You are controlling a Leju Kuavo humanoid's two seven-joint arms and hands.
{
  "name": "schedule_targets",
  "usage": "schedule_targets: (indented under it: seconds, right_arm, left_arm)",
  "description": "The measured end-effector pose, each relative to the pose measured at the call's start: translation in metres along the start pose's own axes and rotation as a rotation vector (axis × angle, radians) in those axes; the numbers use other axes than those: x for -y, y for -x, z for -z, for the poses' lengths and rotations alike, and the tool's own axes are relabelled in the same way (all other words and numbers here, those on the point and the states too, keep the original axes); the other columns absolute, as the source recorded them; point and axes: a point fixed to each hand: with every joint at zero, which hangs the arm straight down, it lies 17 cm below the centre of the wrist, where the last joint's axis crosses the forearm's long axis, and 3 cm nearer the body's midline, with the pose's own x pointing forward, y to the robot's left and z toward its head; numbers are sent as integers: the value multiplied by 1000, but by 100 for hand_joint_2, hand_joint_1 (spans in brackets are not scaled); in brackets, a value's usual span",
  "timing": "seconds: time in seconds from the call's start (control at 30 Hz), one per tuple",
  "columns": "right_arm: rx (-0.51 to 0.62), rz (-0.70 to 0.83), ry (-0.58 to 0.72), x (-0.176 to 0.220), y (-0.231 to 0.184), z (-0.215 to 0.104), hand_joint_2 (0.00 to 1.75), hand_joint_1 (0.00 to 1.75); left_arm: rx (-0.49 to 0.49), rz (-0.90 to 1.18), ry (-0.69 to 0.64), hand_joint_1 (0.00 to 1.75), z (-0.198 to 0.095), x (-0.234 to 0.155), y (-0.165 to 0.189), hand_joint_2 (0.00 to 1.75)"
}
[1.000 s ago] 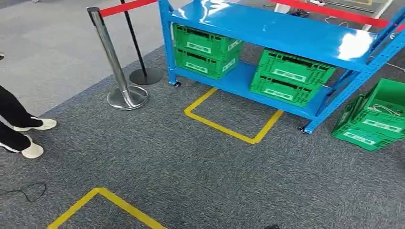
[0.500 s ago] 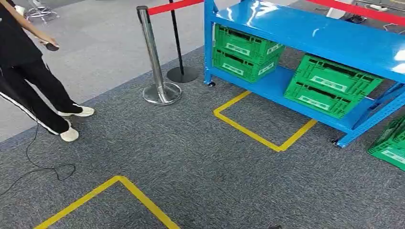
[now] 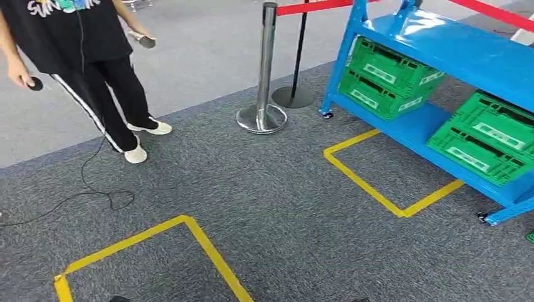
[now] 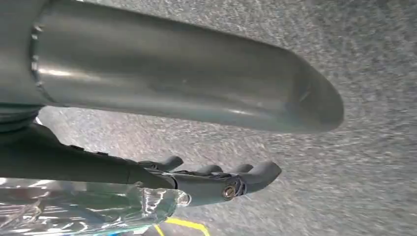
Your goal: Take the parts from the cabinet and place them on the table.
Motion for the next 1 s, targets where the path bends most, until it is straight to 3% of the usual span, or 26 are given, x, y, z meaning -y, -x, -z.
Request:
schedule_targets:
  seconds: [0.13, 0.33, 0.47, 0.67, 0.83, 1.0]
  right_arm:
    - [-17, 15, -4, -3, 7, -2, 0, 0]
    - [-36, 47, 2, -4, 10, -3, 0, 0]
    - [-38, 58, 8, -2, 9, -3, 0, 0]
    - [-61, 75, 3, -6, 15, -5, 0, 0]
    - [-66, 84, 3, -8, 14, -6, 0, 0]
    - [-66, 91, 8, -6, 12, -5, 0, 0]
  left_arm:
    - [123, -87, -35, 0, 0, -8, -23, 0]
    - [227, -190, -103, 0, -2, -27, -42, 0]
    - [215, -205, -129, 0, -1, -35, -32, 0]
    - [148, -188, -133, 0, -5, -13, -27, 0]
    - [173, -191, -79, 0, -12, 17, -40, 0]
    - [152, -181, -21, 0, -14, 30, -31, 0]
